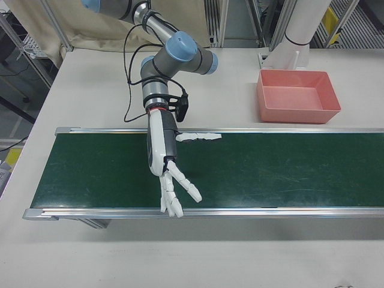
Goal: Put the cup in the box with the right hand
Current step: 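Lower the open right hand toward the belt as the blue cup approaches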
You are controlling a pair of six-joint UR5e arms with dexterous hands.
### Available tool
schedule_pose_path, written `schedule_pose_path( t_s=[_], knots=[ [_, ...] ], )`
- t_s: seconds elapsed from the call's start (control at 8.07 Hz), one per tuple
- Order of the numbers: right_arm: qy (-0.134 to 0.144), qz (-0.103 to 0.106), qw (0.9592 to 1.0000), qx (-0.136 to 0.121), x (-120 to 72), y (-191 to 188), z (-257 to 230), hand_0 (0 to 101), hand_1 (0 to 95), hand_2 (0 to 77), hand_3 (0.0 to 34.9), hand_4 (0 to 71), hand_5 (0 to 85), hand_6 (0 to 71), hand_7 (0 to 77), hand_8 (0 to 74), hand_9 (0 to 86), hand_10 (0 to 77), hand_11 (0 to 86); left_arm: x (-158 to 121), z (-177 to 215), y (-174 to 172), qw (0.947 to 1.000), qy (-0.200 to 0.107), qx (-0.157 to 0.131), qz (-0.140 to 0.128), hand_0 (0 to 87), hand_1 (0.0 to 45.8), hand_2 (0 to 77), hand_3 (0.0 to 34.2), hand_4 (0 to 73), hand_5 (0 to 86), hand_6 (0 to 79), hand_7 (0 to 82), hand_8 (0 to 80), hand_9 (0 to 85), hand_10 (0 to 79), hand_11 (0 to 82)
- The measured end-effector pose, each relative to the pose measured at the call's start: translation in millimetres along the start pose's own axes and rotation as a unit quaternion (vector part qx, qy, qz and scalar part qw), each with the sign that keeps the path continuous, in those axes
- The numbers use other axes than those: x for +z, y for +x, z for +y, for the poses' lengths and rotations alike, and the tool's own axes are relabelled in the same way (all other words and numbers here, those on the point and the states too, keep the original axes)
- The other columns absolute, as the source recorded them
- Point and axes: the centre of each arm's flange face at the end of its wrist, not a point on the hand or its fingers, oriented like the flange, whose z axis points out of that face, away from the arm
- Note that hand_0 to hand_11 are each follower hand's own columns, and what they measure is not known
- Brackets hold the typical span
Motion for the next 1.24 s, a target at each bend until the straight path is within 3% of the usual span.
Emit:
schedule_pose_path(
  t_s=[1.24],
  knots=[
    [0.0,0.011,0.9999,0.001,-1.0,14,-1,46,14.7,9.8,0.0,4.9,3.8,4.4,14.2,2.7,6.5,0.0,0.5,0,0,0,1.0,0.0,0.0,0.0,0.0,0.5,1.1,0.0,1.1,0.0,0.5,0.5,0.0,0.0,0.0,0.0]
  ],
)
